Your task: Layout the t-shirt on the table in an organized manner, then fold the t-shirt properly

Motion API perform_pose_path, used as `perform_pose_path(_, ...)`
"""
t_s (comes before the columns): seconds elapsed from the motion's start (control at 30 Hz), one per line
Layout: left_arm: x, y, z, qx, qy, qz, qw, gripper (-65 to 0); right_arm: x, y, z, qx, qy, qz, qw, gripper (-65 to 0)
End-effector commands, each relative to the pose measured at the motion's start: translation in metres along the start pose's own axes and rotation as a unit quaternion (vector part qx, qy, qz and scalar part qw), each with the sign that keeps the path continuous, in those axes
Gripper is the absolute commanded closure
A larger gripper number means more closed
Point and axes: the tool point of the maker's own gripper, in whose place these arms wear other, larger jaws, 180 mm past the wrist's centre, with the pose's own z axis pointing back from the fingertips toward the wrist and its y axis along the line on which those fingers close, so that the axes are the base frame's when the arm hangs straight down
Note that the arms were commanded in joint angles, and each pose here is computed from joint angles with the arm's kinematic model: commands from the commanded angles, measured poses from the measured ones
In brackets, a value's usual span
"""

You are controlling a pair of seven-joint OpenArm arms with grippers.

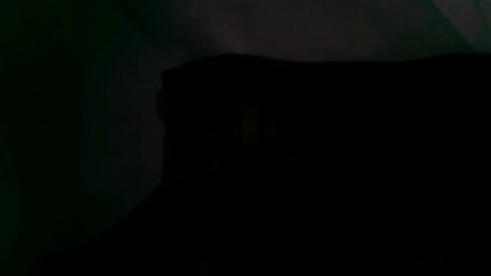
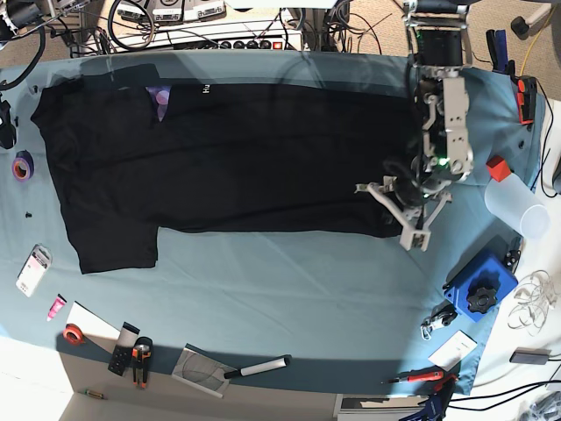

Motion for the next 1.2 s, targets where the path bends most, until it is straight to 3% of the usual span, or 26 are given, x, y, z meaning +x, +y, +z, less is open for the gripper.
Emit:
perform_pose_path(0.0, 0.025, 0.001, 0.002, 0.003, -0.030, -0.012, 0.999, 0.0, 0.025, 0.004, 0.007, 0.004, -0.029, 0.019, 0.9994, -18.3)
perform_pose_path(0.37, 0.079, 0.004, 0.003, 0.012, -0.067, -0.024, 0.997, 0.0, 0.025, 0.004, 0.007, 0.004, -0.029, 0.019, 0.9994, -18.3)
perform_pose_path(0.57, 0.091, 0.005, 0.004, 0.014, -0.074, -0.029, 0.997, 0.0, 0.043, 0.007, 0.002, 0.000, -0.069, 0.025, 0.9973, -18.3)
perform_pose_path(0.7, 0.087, 0.006, 0.004, 0.014, -0.070, -0.028, 0.997, 0.0, 0.054, 0.021, -0.024, -0.005, -0.052, 0.062, 0.9967, -18.3)
perform_pose_path(0.9, 0.087, 0.006, 0.004, 0.014, -0.070, -0.028, 0.997, 0.0, 0.110, 0.064, -0.052, 0.022, -0.120, 0.121, 0.9851, -18.3)
perform_pose_path(1.07, 0.087, 0.006, 0.004, 0.014, -0.070, -0.028, 0.997, 0.0, 0.129, 0.071, -0.081, -0.051, -0.101, 0.187, 0.9759, -18.2)
perform_pose_path(1.17, 0.087, 0.006, 0.004, 0.014, -0.070, -0.028, 0.997, 0.0, 0.130, 0.083, -0.101, -0.069, -0.097, 0.227, 0.9667, -18.2)
